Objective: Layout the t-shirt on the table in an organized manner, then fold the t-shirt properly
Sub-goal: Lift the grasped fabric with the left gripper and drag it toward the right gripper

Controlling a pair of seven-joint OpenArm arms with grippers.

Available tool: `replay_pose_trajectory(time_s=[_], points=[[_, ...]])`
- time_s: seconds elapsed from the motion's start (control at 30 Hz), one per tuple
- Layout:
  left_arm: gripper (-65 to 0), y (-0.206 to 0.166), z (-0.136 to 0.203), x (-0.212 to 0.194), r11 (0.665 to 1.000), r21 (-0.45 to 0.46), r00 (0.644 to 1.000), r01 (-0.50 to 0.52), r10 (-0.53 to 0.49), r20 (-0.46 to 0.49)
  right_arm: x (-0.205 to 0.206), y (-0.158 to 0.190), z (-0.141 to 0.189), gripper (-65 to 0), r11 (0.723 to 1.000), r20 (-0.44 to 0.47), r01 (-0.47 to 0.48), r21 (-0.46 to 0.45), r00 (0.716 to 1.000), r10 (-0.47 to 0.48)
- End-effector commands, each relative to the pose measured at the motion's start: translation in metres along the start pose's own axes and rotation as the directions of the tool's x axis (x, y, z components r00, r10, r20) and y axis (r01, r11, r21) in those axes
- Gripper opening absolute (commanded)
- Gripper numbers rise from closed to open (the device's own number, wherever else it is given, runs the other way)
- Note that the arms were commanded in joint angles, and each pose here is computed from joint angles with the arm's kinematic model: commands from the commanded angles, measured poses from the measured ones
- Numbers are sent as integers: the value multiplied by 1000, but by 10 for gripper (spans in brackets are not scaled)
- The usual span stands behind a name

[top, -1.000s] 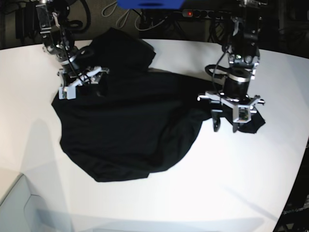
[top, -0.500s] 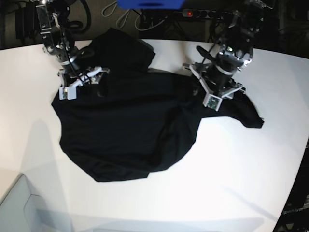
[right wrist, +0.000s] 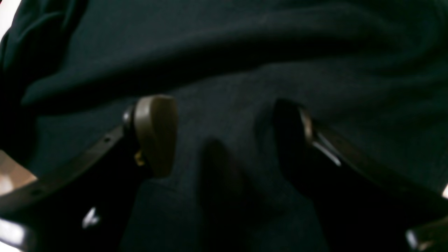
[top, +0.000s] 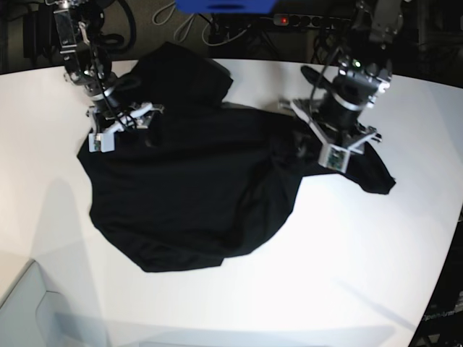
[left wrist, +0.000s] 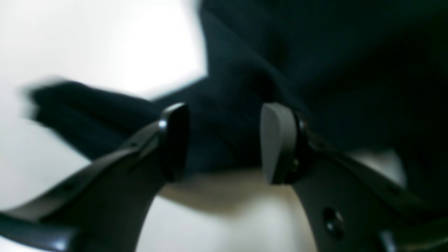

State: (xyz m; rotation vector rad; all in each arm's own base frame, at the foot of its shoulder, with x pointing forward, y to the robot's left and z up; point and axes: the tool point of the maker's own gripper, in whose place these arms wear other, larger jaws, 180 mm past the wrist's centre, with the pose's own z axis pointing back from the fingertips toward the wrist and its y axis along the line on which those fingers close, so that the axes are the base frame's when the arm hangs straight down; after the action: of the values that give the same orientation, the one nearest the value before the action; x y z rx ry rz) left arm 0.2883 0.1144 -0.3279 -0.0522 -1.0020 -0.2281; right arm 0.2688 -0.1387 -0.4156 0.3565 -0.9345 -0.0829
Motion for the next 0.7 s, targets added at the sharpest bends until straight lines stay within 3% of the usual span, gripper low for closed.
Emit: replay_pose_trajectory(time_s=[0.0, 0.17, 0.33, 0.67], points=[[-329, 7, -4, 18, 999, 22, 998, -37, 35, 56, 12, 1, 0, -216, 1000, 40, -5, 10, 999, 5], [-329, 24, -40, 26, 975, 86, 978, -203, 198, 59, 5, -5, -2, -216, 1000, 25, 4, -3, 1000, -3], [-329, 5, -61, 4, 977, 51, 978, -205, 206, -25, 4, -6, -3, -216, 1000, 22, 5, -7, 1000, -5], [-330, -2, -65, -34, 976, 54, 969, -211, 217, -121, 6, -6, -4, -216, 1000, 28, 4, -6, 1000, -4]])
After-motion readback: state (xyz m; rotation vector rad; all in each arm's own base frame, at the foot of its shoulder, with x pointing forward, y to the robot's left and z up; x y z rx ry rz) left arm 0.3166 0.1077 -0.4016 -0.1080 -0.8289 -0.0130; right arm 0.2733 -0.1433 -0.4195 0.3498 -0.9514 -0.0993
